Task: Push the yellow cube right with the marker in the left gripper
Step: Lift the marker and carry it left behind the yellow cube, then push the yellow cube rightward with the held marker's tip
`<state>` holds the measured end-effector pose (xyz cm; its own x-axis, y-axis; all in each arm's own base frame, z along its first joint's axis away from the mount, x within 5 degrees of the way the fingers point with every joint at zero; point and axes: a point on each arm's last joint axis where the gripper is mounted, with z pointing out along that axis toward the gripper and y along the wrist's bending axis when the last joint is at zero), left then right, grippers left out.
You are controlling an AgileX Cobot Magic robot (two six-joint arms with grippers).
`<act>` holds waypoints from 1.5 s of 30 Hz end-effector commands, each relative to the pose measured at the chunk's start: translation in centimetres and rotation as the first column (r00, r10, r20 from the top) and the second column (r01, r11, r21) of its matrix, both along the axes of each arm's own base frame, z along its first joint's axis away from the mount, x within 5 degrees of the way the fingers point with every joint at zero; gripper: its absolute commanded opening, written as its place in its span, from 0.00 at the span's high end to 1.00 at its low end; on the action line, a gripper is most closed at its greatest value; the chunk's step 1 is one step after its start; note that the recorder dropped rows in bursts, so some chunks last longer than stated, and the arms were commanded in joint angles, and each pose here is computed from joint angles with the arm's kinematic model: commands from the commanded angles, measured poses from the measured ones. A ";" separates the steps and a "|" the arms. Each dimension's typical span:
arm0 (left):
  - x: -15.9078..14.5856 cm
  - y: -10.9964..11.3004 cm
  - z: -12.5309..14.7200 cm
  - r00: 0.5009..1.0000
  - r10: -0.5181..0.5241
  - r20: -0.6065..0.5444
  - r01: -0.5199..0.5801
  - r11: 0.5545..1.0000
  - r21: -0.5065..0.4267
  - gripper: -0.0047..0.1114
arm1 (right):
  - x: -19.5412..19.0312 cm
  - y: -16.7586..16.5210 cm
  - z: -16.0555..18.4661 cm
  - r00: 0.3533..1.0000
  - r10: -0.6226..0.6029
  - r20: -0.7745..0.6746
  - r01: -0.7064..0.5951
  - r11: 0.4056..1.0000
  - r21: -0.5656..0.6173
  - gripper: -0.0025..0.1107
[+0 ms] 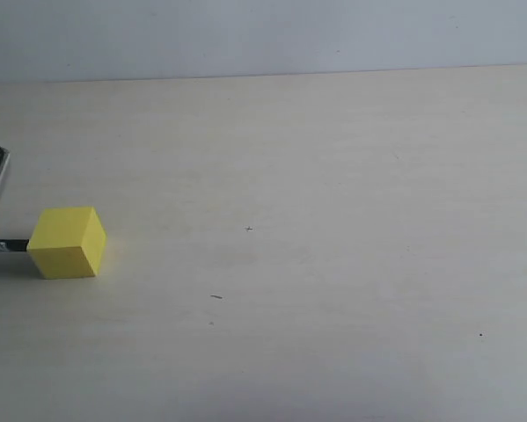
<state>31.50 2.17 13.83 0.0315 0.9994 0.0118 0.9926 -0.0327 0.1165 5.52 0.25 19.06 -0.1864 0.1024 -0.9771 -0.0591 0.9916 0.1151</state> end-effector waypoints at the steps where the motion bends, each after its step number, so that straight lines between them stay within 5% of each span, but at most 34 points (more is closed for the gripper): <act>1: 0.0 -4.5 0.0 0.996 -0.091 -0.001 0.091 0.996 -0.006 0.96 | 0.0 0.0 -0.1 1.000 -0.004 0.005 0.004 1.000 -0.013 0.98; 4: -0.1 -2.1 0.1 1.000 0.019 -0.014 -0.018 0.996 0.085 0.96 | 0.0 0.0 -0.1 1.000 -0.004 0.005 0.004 1.000 -0.013 0.98; 9: -0.2 0.3 0.0 0.994 0.104 -0.021 -0.102 0.992 0.076 0.96 | 0.0 0.0 -0.1 1.000 -0.004 0.005 0.004 1.000 -0.013 0.98; 18: -0.2 -9.0 0.1 0.987 -0.152 0.053 0.152 0.988 0.005 0.96 | 0.0 0.0 -0.1 1.000 -0.004 0.005 0.004 1.000 -0.013 0.98; 28: 0.0 -5.2 0.1 1.000 0.019 0.015 -0.020 0.999 0.049 0.96 | 0.0 0.0 -0.1 1.000 -0.001 0.005 0.002 1.000 -0.013 0.98; 32: -0.4 -7.4 0.0 1.000 -0.002 0.003 0.002 1.000 0.010 0.96 | 0.0 0.0 -0.1 1.000 -0.001 0.005 0.002 1.000 -0.013 0.98; 36: -1.9 -13.3 0.0 0.988 -0.156 0.007 0.156 0.988 -0.019 0.96 | 0.0 0.0 -0.1 1.000 -0.001 0.005 0.002 1.000 -0.013 0.98; 45: -1.1 -9.8 0.1 0.999 0.042 0.005 -0.043 0.995 0.091 0.96 | 0.0 0.0 -0.1 1.000 -0.001 0.005 0.002 1.000 -0.013 0.98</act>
